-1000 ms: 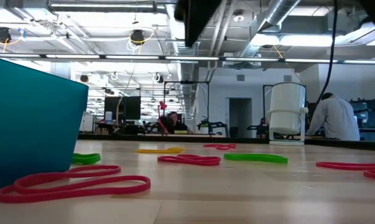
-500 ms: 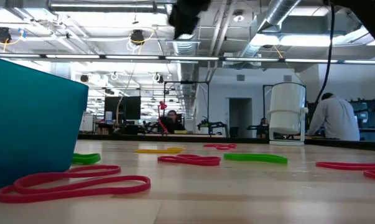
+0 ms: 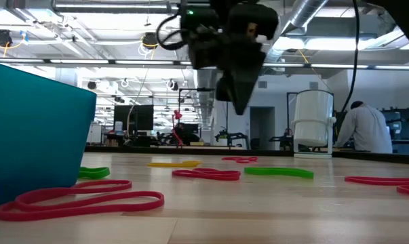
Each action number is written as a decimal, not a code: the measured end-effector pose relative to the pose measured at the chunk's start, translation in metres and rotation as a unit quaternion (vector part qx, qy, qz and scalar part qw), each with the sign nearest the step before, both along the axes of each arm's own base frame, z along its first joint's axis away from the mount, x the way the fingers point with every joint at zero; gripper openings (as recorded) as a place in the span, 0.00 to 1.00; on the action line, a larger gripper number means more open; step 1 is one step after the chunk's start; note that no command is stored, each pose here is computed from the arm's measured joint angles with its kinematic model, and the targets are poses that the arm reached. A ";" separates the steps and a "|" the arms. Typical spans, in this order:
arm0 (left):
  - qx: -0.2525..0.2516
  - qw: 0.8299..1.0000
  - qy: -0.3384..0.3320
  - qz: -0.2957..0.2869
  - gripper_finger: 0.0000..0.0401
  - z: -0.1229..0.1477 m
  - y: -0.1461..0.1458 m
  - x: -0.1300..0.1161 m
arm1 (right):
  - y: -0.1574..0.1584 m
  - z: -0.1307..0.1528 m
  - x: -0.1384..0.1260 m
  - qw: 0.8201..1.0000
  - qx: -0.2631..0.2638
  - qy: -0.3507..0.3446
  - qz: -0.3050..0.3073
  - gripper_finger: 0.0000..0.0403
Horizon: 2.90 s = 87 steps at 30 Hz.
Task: Pick and place items into bin
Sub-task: Put the yellow rubber band into the blue bin
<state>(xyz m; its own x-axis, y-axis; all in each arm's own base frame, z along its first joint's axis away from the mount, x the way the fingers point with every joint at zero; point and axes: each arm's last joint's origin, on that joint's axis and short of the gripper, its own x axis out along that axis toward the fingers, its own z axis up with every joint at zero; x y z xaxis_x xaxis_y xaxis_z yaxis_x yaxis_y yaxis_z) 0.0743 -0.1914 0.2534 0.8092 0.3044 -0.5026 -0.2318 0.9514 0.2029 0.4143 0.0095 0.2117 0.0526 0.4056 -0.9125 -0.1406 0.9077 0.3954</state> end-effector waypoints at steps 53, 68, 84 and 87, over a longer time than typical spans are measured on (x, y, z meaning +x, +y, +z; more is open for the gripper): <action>0.058 0.997 -0.054 0.006 0.21 0.003 0.005 0.021 | 0.019 -0.107 -0.025 0.920 -0.181 -0.344 -0.040 0.23; 0.049 0.998 -0.034 0.009 0.21 0.002 0.005 0.020 | 0.016 -0.110 -0.023 0.940 -0.184 -0.284 -0.041 0.23; 0.049 0.998 -0.035 0.009 0.21 0.002 0.005 0.020 | 0.052 -0.071 -0.002 0.910 -0.165 -0.381 -0.012 0.01; 0.049 0.998 -0.035 0.009 0.21 0.002 0.005 0.020 | 0.063 -0.052 0.009 0.892 -0.185 -0.412 -0.015 0.01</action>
<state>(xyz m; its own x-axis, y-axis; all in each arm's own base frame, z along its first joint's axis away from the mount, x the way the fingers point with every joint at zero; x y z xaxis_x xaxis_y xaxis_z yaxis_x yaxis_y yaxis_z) 0.0943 -0.1863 0.2555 0.8349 0.3641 -0.4128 -0.2656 0.9233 0.2773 0.4231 0.0726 0.1597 0.7730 0.0729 -0.6302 -0.2195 0.9627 -0.1579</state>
